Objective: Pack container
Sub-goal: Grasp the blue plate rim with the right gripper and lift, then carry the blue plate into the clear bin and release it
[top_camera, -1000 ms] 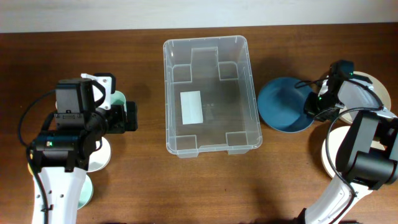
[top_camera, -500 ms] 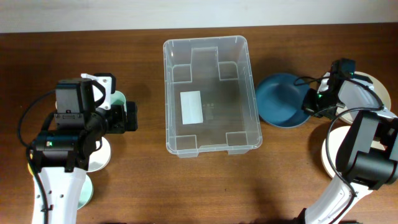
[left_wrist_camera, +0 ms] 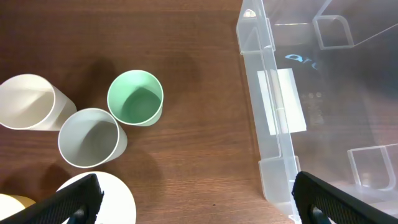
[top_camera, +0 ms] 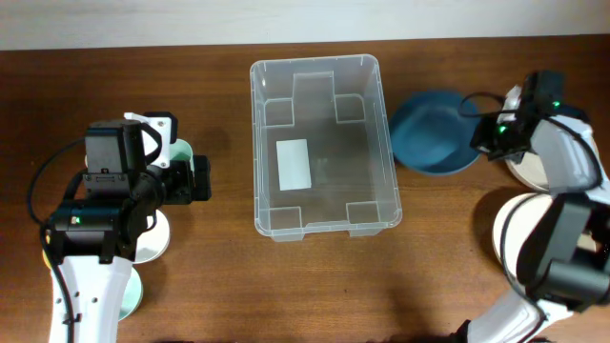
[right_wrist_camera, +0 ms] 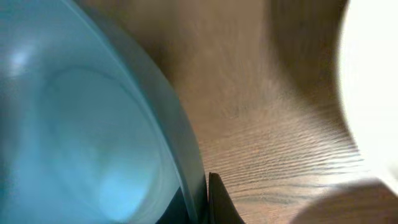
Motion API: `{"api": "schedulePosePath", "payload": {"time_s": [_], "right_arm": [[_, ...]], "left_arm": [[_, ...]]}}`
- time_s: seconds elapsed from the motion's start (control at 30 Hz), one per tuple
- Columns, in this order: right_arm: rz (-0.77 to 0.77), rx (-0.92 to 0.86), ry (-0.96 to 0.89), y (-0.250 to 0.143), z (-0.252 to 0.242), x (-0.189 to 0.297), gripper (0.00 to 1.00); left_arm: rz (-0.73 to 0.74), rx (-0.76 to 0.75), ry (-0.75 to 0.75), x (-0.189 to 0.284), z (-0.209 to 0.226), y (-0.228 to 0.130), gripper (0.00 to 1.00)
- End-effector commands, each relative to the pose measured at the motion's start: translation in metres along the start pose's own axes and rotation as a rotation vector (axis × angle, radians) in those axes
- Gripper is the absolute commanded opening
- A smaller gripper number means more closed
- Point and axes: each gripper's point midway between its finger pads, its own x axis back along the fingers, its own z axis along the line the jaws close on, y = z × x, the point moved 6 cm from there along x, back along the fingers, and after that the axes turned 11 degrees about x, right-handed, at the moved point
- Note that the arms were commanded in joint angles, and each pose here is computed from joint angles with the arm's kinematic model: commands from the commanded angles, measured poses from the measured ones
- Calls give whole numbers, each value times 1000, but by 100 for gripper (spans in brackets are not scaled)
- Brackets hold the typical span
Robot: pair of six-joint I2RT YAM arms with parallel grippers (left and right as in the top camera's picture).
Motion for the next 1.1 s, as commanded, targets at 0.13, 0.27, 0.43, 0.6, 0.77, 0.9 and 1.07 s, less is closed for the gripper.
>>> {"api": "schedulePosePath", "payload": {"time_s": [0.13, 0.27, 0.43, 0.6, 0.77, 0.9, 1.07], "right_arm": [[-277, 63, 40, 30, 27, 98, 4], [-386, 125, 155, 33, 49, 134, 4], [-463, 383, 203, 23, 105, 163, 4], [-446, 626, 109, 6, 168, 153, 4], [-490, 737, 37, -1, 221, 141, 4], [-486, 791, 77, -7, 260, 114, 4], [-431, 769, 60, -3, 273, 61, 4]], "left_arm": [[-16, 7, -20, 4, -3, 6, 100], [-16, 7, -20, 4, -3, 6, 100], [-15, 7, -20, 4, -3, 6, 100], [-15, 7, -20, 4, -3, 6, 100], [-15, 7, -20, 4, -3, 6, 100], [-14, 7, -20, 4, -3, 6, 100], [-11, 8, -19, 4, -3, 5, 100]]}}
